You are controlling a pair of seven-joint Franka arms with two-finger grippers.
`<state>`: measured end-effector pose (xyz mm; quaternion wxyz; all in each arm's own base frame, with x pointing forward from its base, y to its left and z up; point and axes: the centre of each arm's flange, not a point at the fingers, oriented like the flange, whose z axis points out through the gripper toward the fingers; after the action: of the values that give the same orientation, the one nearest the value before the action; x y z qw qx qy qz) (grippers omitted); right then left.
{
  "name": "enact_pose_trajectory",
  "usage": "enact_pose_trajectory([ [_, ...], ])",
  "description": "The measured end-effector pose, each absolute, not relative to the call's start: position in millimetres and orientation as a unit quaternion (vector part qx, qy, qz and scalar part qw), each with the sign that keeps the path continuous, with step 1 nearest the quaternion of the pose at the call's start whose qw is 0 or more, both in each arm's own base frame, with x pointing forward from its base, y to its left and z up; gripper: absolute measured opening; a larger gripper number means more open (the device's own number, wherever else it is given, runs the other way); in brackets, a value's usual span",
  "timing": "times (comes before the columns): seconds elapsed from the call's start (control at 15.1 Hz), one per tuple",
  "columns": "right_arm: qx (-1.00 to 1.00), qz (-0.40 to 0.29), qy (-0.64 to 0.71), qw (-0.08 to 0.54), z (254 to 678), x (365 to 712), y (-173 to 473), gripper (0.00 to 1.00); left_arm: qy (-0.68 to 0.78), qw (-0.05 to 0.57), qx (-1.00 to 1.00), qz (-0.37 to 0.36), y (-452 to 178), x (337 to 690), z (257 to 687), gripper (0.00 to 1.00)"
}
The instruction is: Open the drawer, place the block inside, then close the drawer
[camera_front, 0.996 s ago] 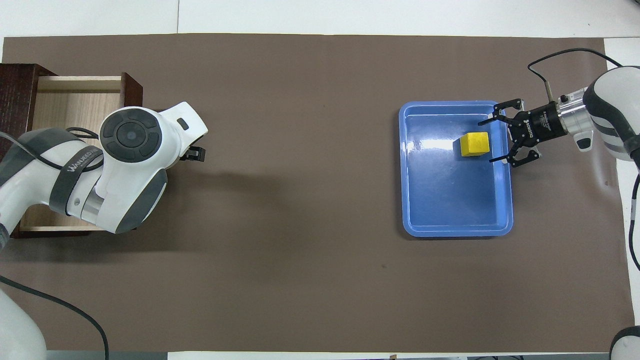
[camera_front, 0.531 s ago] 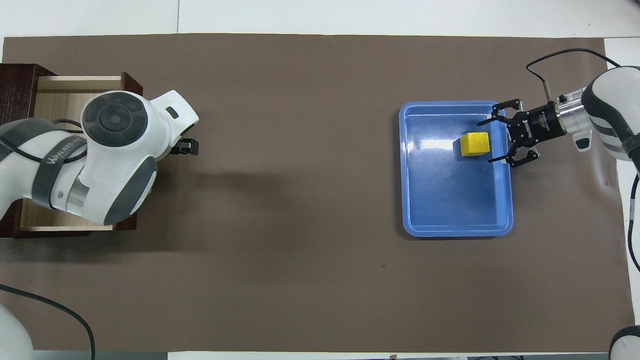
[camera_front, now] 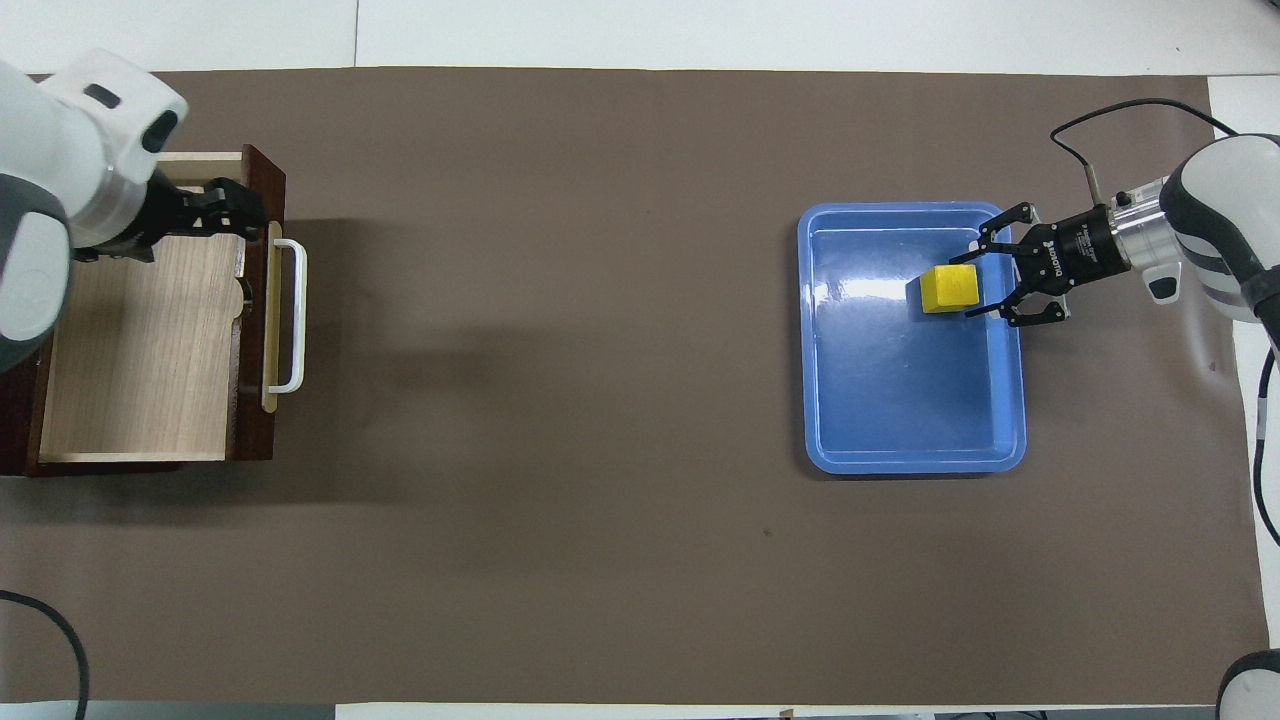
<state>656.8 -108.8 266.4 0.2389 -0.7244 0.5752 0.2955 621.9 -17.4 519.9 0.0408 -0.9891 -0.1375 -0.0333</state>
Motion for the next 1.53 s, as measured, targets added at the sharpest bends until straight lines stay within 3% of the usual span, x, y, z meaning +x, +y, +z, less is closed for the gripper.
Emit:
enact_pose_trajectory([
  [0.4, -0.736, 0.286, 0.563, 0.245, 283, 665, -93, 0.56, -0.148, 0.029, -0.988, -0.030, -34, 622, 517, 1.00],
  [0.86, -0.741, 0.268, 0.569, 0.236, 382, 682, 5, 0.56, -0.369, 0.007, -0.929, -0.035, -139, 607, 512, 1.00],
  [1.13, -0.742, 0.268, 0.568, 0.236, 384, 682, 11, 0.56, -0.448, -0.007, -0.893, -0.045, -151, 601, 488, 1.00],
  [1.53, -0.741, 0.268, 0.568, 0.236, 385, 682, 10, 0.56, -0.562, -0.073, -0.823, -0.036, -275, 562, 499, 1.00],
])
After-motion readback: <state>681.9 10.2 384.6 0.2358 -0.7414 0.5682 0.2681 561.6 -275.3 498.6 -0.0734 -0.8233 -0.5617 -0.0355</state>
